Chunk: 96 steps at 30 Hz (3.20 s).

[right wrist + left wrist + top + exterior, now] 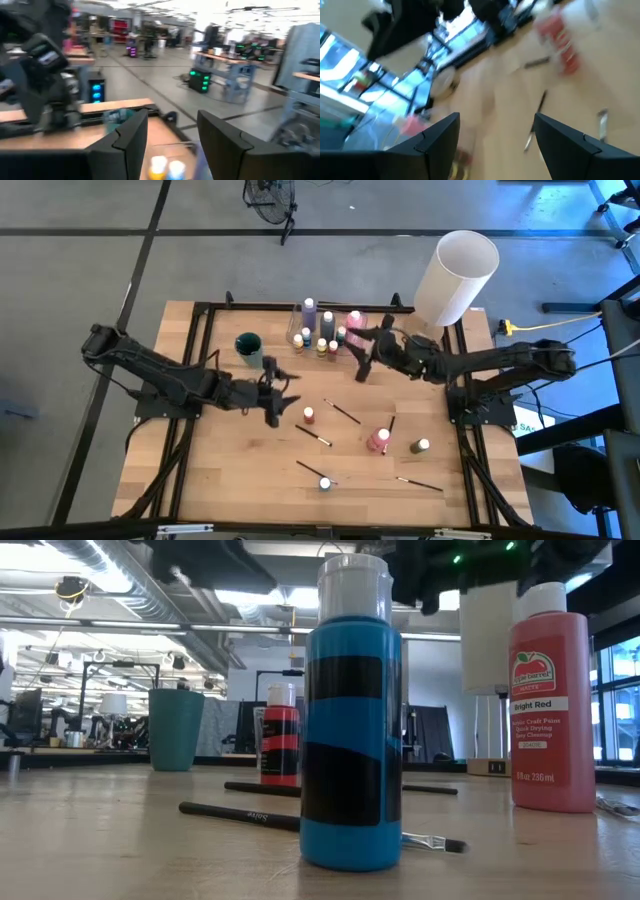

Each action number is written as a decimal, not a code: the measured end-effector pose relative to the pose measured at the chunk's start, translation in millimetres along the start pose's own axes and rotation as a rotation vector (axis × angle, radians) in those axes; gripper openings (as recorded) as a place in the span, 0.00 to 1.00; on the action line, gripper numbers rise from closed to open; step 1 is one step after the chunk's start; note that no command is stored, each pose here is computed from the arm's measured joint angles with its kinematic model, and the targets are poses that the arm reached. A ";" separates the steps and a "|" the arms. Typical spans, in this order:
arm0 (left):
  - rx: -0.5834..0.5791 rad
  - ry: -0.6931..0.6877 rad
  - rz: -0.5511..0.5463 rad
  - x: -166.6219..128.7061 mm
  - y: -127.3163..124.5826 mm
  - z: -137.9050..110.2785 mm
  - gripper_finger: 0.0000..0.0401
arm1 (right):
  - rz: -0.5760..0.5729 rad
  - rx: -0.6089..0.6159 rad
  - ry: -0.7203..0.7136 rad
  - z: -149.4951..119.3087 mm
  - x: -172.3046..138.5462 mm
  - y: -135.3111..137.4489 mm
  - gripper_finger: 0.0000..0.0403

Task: Pick & Place Paint Supplies
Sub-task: Put the silver paint brush into the green cup

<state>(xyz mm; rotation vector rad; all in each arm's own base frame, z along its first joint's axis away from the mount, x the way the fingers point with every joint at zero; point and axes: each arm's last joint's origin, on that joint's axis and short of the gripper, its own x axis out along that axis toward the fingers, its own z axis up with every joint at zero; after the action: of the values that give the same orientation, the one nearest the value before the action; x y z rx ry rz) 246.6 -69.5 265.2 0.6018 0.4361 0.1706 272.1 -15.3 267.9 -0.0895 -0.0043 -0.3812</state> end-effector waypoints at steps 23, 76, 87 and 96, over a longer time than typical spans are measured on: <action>0.105 0.423 -0.476 58.7 -30.4 87.0 0.59 | 0.393 -0.107 -0.042 34.9 -80.3 64.8 0.43; -0.229 0.551 -0.523 174.6 -113.5 30.3 0.59 | 1.148 -0.136 -0.091 39.9 -221.7 138.1 0.43; -0.235 0.622 -0.564 189.5 -111.0 10.1 0.52 | 1.145 -0.154 -0.092 37.8 -220.7 140.4 0.43; -0.234 0.620 -0.595 190.3 -111.0 9.1 0.46 | 1.126 -0.169 -0.090 37.2 -219.9 140.1 0.43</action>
<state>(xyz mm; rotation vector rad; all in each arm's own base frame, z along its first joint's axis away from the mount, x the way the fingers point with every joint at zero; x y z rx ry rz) 424.3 -111.2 141.6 0.1565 1.1566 -0.1695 120.6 199.1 288.2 -0.2568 -0.0101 0.7493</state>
